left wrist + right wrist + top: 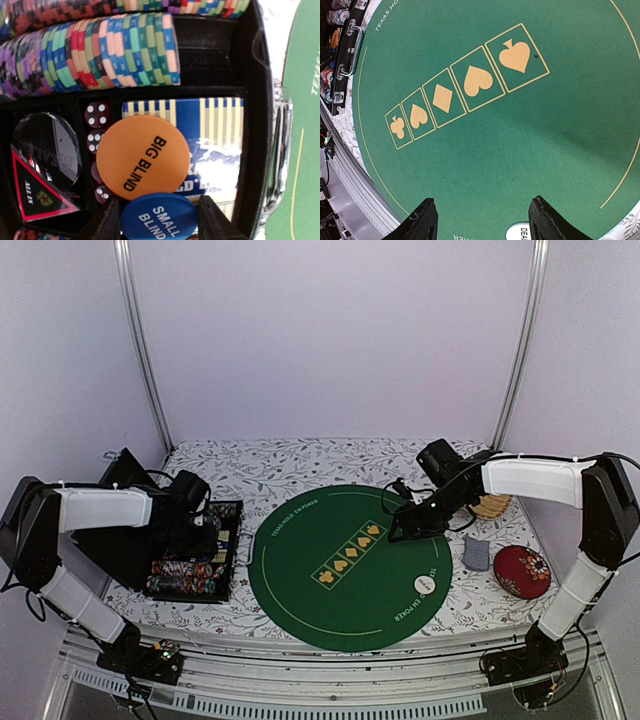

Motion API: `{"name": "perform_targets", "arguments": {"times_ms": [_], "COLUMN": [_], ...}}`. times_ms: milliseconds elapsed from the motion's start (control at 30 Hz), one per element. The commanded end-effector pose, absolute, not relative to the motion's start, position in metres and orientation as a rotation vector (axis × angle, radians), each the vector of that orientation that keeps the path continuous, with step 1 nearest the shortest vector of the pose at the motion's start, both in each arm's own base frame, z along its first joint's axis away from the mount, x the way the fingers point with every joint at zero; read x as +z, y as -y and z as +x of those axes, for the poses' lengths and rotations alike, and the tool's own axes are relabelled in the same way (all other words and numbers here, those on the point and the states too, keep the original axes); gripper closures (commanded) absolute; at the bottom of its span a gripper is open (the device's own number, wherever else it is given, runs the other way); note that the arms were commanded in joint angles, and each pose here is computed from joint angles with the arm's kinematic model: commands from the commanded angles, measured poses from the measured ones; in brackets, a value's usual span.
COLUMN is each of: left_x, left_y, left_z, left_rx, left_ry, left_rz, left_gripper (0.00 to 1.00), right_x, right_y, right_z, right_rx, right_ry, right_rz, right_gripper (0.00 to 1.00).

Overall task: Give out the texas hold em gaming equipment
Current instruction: Pick up the small blind button from the poker case, then pass from the left arm to the right

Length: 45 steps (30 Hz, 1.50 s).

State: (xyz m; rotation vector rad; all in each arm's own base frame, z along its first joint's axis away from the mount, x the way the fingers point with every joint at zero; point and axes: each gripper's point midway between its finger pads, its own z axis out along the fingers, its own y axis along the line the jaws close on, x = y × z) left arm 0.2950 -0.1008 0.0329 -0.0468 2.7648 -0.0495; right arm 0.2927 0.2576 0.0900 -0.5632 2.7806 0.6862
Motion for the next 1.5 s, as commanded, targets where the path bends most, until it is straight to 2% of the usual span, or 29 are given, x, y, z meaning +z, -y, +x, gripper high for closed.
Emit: {"name": "perform_targets", "arguments": {"times_ms": [0,100,533,667,800,1000,1133,1233,1467], "left_x": [0.029,0.033,0.093,0.133,0.167,0.18,0.176,0.177,0.178], "left_y": [0.092,0.092,0.106,0.138,0.202,0.284,0.311,0.324,0.332], "left_z": [0.285,0.286,0.303,0.307,0.299,0.273,0.266,0.264,0.266], "left_rx": [-0.036,-0.039,-0.112,-0.152,-0.237,-0.373,-0.325,-0.302,-0.266], "left_ry": [-2.788,-2.778,-2.641,-2.514,-2.348,-2.154,-2.096,-2.048,-2.002], "left_rz": [-0.052,-0.051,0.049,0.221,0.519,0.824,0.923,0.966,0.988], "left_gripper": [0.59,0.63,0.66,0.66,0.68,0.68,0.69,0.69,0.68], "right_x": [0.097,0.099,0.118,0.154,0.186,0.22,0.22,0.207,0.188], "right_y": [-0.265,-0.266,-0.277,-0.304,-0.333,-0.393,-0.429,-0.448,-0.472], "right_z": [0.296,0.296,0.296,0.302,0.31,0.309,0.292,0.285,0.272], "right_rx": [0.699,0.708,0.814,1.022,1.232,1.475,1.6,1.689,1.738], "right_ry": [-2.758,-2.752,-2.687,-2.549,-2.393,-2.195,-2.152,-2.182,-2.224], "right_rz": [-0.58,-0.579,-0.585,-0.617,-0.624,-0.677,-0.745,-0.76,-0.823], "right_gripper": [0.35,0.36,0.35,0.36,0.39,0.41,0.42,0.47,0.54]}}
